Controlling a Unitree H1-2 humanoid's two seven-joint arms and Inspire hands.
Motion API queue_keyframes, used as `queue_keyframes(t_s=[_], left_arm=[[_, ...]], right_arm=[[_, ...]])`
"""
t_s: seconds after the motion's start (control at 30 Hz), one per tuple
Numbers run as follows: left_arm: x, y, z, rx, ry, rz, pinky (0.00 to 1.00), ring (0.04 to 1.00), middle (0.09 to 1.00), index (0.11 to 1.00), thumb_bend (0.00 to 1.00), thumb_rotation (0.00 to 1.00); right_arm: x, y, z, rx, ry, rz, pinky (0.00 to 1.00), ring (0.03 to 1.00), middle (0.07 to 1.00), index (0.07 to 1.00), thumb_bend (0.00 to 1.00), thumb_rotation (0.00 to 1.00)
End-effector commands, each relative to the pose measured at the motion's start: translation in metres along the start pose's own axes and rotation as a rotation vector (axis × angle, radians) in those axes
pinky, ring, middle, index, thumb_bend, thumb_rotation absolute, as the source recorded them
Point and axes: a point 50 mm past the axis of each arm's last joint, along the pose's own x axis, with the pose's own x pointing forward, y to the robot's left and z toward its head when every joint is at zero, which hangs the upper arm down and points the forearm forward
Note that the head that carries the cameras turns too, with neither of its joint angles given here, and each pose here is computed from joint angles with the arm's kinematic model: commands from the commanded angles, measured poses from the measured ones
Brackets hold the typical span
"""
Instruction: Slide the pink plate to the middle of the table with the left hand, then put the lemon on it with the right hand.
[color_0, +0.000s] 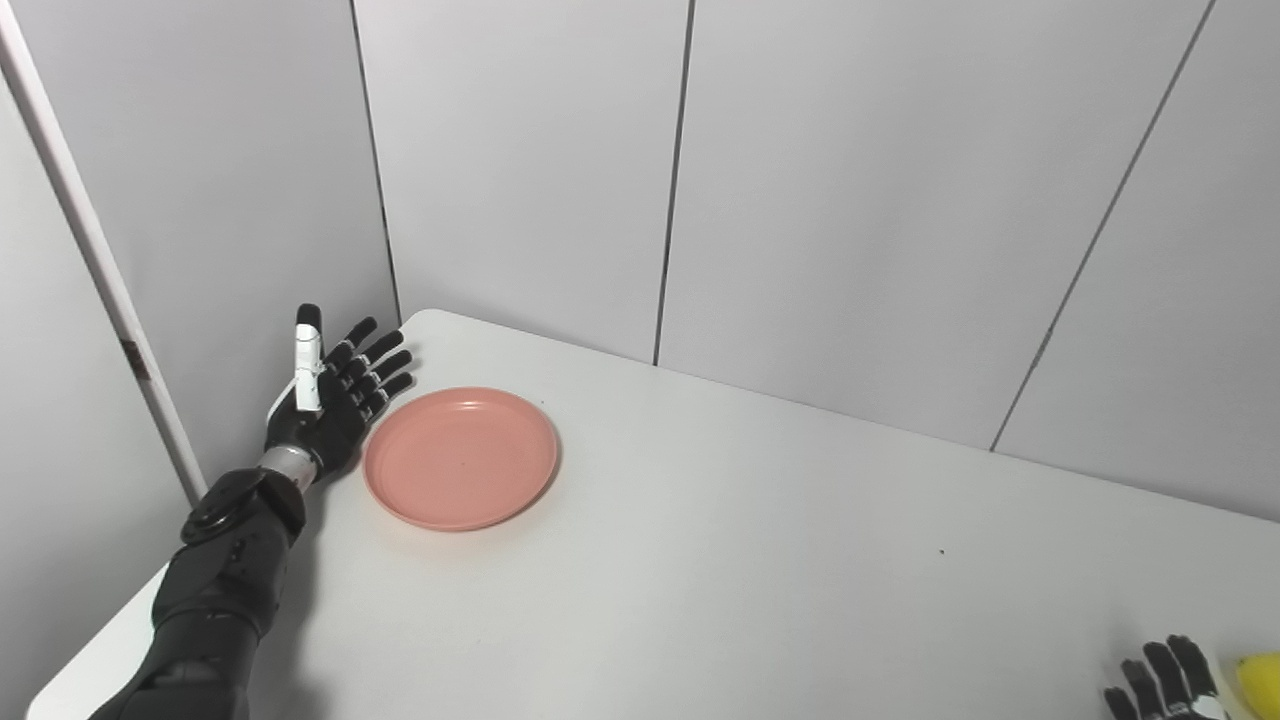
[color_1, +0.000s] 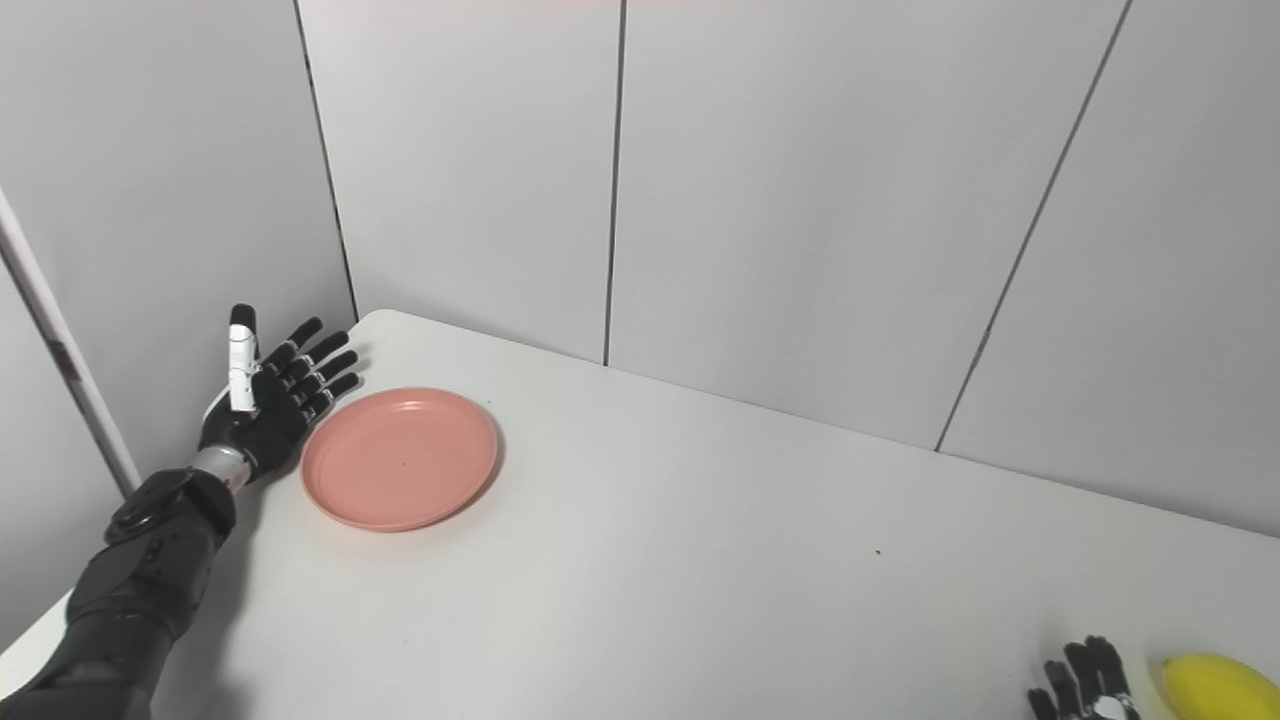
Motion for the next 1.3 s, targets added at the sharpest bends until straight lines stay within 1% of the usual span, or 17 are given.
queue_keyframes(t_s=[0.0, 0.07, 0.13, 0.27, 0.3, 0.37, 0.47, 0.57, 0.7, 0.83, 1.0, 1.07, 1.13, 1.2, 1.27], left_arm=[[0.003, -0.004, 0.002, -0.003, -0.002, -0.01, 0.86, 0.855, 0.852, 0.905, 0.98, 0.94], [0.001, -0.004, 0.001, -0.003, -0.002, -0.011, 0.85, 0.849, 0.85, 0.894, 0.98, 0.95], [-0.002, -0.004, -0.001, -0.007, 0.003, -0.012, 0.87, 0.857, 0.879, 0.922, 0.98, 0.95], [-0.009, -0.007, -0.006, -0.011, 0.014, -0.012, 0.88, 0.873, 0.895, 0.961, 0.98, 0.96], [-0.01, -0.008, -0.006, -0.007, 0.015, -0.011, 0.86, 0.867, 0.897, 0.967, 0.98, 0.97], [-0.012, -0.01, -0.008, 0.0, 0.016, -0.024, 0.86, 0.863, 0.897, 0.977, 0.98, 0.97], [-0.013, -0.012, -0.011, 0.004, 0.011, -0.053, 0.86, 0.868, 0.904, 0.988, 0.95, 0.98], [-0.012, -0.015, -0.015, -0.012, 0.015, -0.077, 0.87, 0.875, 0.907, 0.987, 0.94, 0.97], [-0.012, -0.024, -0.018, -0.032, 0.016, -0.08, 0.85, 0.871, 0.91, 0.983, 0.97, 0.96], [-0.014, -0.03, -0.022, -0.042, 0.011, -0.101, 0.85, 0.857, 0.873, 0.974, 0.97, 0.95], [-0.019, -0.042, -0.026, -0.079, 0.006, -0.117, 0.81, 0.83, 0.862, 0.95, 0.94, 0.96], [-0.022, -0.05, -0.027, -0.082, 0.003, -0.112, 0.81, 0.826, 0.858, 0.951, 0.93, 0.96], [-0.023, -0.055, -0.029, -0.059, 0.0, -0.086, 0.8, 0.816, 0.841, 0.942, 0.93, 0.97], [-0.024, -0.062, -0.033, -0.062, -0.013, -0.041, 0.81, 0.826, 0.835, 0.941, 0.95, 0.93], [-0.026, -0.072, -0.034, -0.058, -0.028, -0.009, 0.82, 0.842, 0.844, 0.952, 0.95, 0.93]], right_arm=[[-0.009, -0.011, -0.01, 0.007, 0.086, -0.034, 1.0, 0.988, 0.967, 0.946, 0.53, 0.64], [-0.009, -0.011, -0.009, 0.006, 0.084, -0.033, 1.0, 0.991, 0.973, 0.949, 0.53, 0.64], [-0.01, -0.01, -0.008, 0.004, 0.081, -0.036, 1.0, 0.986, 0.969, 0.945, 0.53, 0.64], [-0.011, -0.008, -0.007, 0.008, 0.077, -0.04, 1.0, 0.975, 0.955, 0.937, 0.54, 0.62], [-0.011, -0.008, -0.006, 0.008, 0.075, -0.041, 1.0, 0.973, 0.953, 0.936, 0.55, 0.61], [-0.011, -0.008, -0.006, 0.003, 0.074, -0.04, 1.0, 0.972, 0.954, 0.939, 0.56, 0.61], [-0.011, -0.007, -0.006, 0.007, 0.074, -0.039, 1.0, 0.974, 0.956, 0.949, 0.55, 0.62], [-0.009, -0.007, -0.006, 0.016, 0.08, -0.044, 1.0, 0.975, 0.95, 0.936, 0.55, 0.6], [-0.009, -0.009, -0.004, 0.0, 0.077, -0.037, 1.0, 0.979, 0.963, 0.933, 0.53, 0.59], [-0.008, -0.009, -0.004, 0.005, 0.077, -0.034, 1.0, 0.985, 0.966, 0.941, 0.53, 0.59], [-0.007, -0.007, -0.003, 0.0, 0.081, -0.033, 1.0, 0.993, 0.975, 0.95, 0.52, 0.59], [-0.007, -0.006, -0.003, 0.0, 0.08, -0.038, 1.0, 0.989, 0.97, 0.945, 0.52, 0.59], [-0.007, -0.005, -0.002, 0.004, 0.081, -0.044, 1.0, 0.985, 0.967, 0.943, 0.52, 0.58], [-0.007, -0.003, -0.001, 0.007, 0.082, -0.042, 1.0, 0.987, 0.968, 0.947, 0.51, 0.58], [-0.007, -0.002, -0.001, 0.005, 0.08, -0.034, 1.0, 0.994, 0.975, 0.958, 0.5, 0.58]])
